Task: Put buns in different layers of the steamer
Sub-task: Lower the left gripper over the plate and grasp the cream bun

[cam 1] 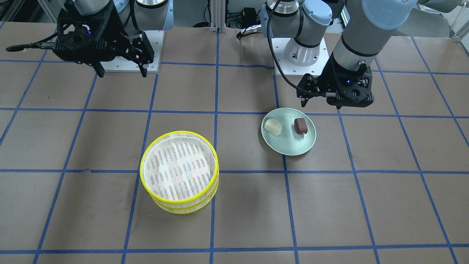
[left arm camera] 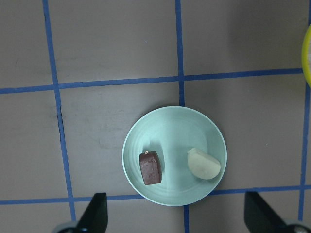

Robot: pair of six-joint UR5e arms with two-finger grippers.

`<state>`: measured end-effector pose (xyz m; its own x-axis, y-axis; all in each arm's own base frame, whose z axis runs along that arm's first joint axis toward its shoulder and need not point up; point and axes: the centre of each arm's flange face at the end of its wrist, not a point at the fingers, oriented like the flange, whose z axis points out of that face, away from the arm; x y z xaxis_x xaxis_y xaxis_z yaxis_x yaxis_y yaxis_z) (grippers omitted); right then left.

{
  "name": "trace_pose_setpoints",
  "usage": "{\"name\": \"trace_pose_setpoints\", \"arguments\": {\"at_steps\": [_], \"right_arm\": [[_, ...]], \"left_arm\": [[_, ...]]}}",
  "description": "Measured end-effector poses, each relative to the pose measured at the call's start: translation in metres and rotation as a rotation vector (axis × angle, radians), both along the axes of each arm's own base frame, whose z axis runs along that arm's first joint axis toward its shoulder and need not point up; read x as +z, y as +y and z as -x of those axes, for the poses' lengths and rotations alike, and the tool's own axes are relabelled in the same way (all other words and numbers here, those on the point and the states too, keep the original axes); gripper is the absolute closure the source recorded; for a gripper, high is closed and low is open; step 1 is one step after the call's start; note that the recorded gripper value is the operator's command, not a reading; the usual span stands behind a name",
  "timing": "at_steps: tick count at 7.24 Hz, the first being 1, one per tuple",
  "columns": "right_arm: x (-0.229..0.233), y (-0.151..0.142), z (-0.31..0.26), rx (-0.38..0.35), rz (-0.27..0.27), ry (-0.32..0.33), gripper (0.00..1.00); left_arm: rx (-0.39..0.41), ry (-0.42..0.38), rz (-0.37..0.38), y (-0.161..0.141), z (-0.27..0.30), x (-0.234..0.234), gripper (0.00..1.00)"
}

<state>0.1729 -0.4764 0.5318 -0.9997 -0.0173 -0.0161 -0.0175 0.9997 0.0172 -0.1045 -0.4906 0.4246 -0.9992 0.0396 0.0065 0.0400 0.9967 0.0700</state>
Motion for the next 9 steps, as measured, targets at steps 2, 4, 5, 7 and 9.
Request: {"name": "trace_pose_setpoints", "arguments": {"at_steps": [2,4,5,7,9], "right_arm": [[0.000,0.000,0.000,-0.001,0.000,0.000,0.00],[0.000,0.000,0.000,0.000,0.000,0.000,0.00],[0.000,0.000,0.000,0.000,0.000,0.000,0.00],[0.000,0.000,0.000,0.000,-0.001,0.000,0.00],[-0.001,0.000,0.000,0.000,-0.002,0.001,0.00]], "left_arm": [[0.002,0.047,-0.096,-0.014,0.002,-0.061,0.00],[-0.001,0.089,-0.209,-0.016,0.005,-0.125,0.00],[0.003,0.105,-0.246,-0.017,0.007,-0.150,0.00],[0.027,0.175,-0.322,-0.017,0.013,-0.191,0.06],[0.046,0.195,-0.392,-0.010,0.016,-0.221,0.07]]}}
